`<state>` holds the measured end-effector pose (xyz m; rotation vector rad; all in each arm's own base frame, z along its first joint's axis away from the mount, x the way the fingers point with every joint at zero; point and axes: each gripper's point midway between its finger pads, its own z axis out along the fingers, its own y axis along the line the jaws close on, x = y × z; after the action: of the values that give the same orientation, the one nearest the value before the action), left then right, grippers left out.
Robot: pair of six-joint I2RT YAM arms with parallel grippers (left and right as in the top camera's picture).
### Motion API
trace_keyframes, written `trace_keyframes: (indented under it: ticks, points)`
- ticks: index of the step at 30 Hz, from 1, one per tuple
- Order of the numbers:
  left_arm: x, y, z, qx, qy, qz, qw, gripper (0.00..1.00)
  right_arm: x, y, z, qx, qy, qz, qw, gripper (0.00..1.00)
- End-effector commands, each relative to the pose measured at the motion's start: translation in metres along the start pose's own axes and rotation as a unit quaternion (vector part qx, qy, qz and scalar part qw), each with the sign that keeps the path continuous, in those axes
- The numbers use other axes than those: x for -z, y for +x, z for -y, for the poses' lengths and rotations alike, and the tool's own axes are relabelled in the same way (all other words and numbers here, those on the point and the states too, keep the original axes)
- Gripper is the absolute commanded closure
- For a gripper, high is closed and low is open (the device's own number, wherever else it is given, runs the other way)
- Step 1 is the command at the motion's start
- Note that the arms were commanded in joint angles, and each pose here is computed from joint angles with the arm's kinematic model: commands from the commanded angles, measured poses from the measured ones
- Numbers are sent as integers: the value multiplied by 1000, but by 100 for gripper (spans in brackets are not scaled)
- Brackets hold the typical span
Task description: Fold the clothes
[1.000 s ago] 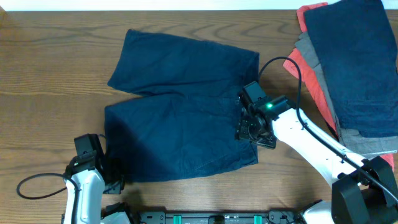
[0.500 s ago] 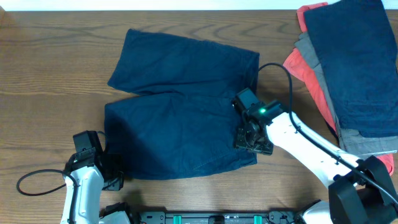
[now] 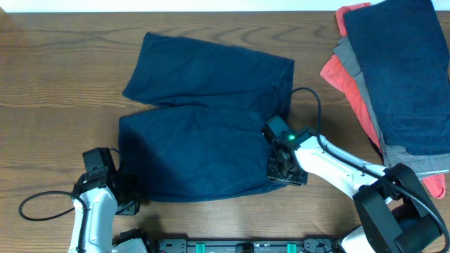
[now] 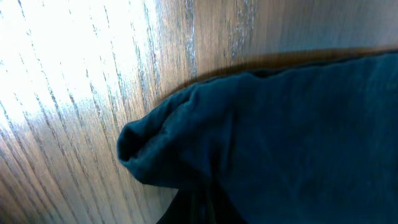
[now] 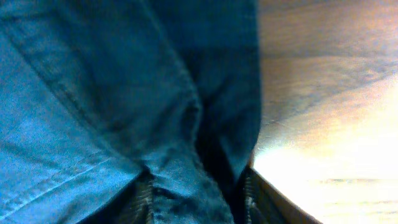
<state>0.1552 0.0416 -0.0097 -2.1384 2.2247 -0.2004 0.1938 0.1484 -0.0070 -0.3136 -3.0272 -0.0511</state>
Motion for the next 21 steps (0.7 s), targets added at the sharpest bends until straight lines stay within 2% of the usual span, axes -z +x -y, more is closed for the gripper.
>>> trace_keyframes:
  ticks: [1, 2, 3, 10, 15, 21]
  points:
    - [-19, 10, -35, 5, -60, -18, 998, 94, -12, 7, 8, -3, 22, -15, 1000, 83]
    - [-19, 11, -36, 4, -61, -19, 998, 94, -12, 7, 8, -4, 22, -15, 1000, 96]
    - [-19, 10, -36, 0, -61, -19, 998, 94, -12, 6, 9, -7, 22, -15, 1000, 99]
    - [0, 9, -16, -35, -35, -22, 999, 94, 19, -12, 13, -33, -21, -4, 999, 99]
    - [49, 2, 11, -70, 8, -1, 997, 94, 78, -29, 25, -39, -65, 36, 996, 99]
    - [119, 1, 32, -112, 75, 36, 990, 94, 127, -25, 45, -69, -66, 50, 994, 99]
